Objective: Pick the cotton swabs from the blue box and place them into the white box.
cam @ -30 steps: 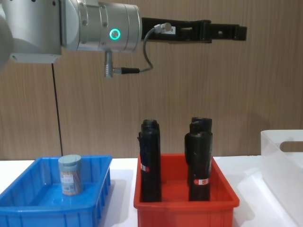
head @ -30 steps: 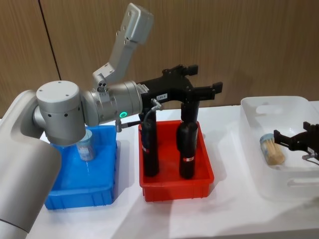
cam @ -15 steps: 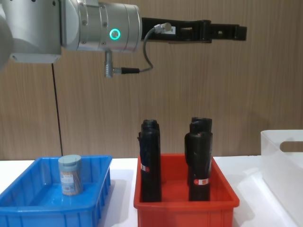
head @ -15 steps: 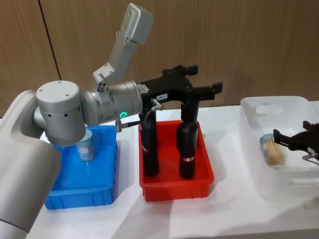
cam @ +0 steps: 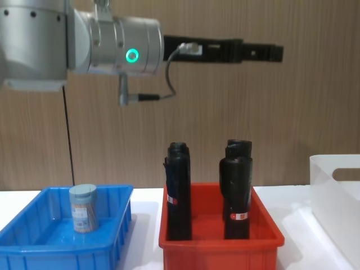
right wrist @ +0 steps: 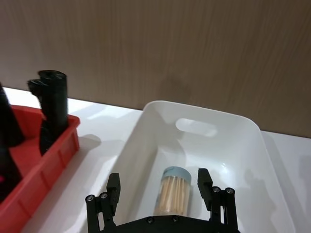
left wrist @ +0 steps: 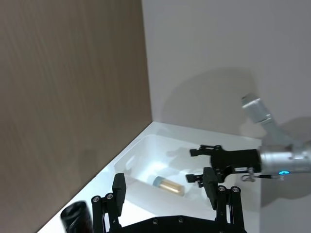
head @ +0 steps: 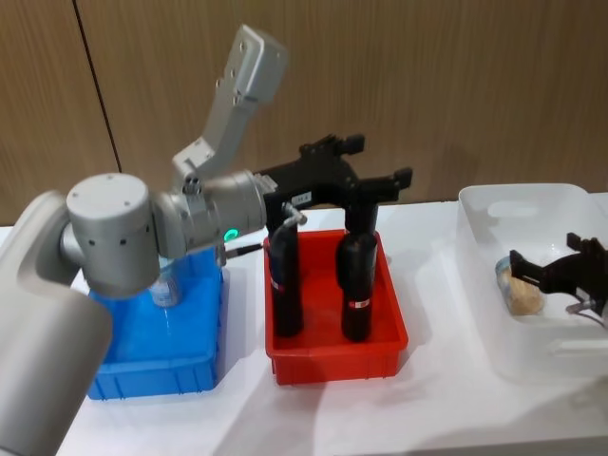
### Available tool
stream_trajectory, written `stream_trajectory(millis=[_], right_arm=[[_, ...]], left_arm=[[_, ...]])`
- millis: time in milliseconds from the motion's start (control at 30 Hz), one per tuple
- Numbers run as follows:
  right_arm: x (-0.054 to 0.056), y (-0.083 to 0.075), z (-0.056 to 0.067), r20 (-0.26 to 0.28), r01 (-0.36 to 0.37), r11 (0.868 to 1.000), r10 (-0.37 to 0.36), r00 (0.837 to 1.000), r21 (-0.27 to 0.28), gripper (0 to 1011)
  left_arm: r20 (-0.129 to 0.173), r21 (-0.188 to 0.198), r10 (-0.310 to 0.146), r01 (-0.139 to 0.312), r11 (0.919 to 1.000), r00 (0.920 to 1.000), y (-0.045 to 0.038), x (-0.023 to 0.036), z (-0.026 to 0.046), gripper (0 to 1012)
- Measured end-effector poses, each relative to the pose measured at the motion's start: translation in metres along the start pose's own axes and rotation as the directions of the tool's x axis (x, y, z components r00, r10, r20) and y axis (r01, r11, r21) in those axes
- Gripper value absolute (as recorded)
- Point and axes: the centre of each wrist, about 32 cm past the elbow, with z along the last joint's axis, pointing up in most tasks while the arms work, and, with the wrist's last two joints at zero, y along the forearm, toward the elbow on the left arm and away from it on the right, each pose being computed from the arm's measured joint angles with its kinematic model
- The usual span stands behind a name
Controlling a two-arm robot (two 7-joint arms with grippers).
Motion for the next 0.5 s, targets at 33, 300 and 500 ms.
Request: stream_trajectory(millis=[33,300,500], right_arm=[[-0.002,-0.001,-0.001,0.001,-0.002,1.0,0.002,1.0,0.005,1002],[-0.029,-0.016,-0.006,0.006,-0.034,0.997,0.034,0.999,0.068,1002],[-0.048,-0.029,-0.01,0.001,-0.057,0.992,0.057,0.998,0.115,1002]], left_arm=[[0.003,0.001,0.009,-0.009,1.0,1.0,0.0009,-0.001,-0.002,1004],[0.038,0.008,0.115,-0.116,0.9933,0.9926,0.0123,-0.0137,-0.0246,1004],[0.062,0.008,0.187,-0.188,0.9822,0.9804,0.0207,-0.0238,-0.0405,1004]])
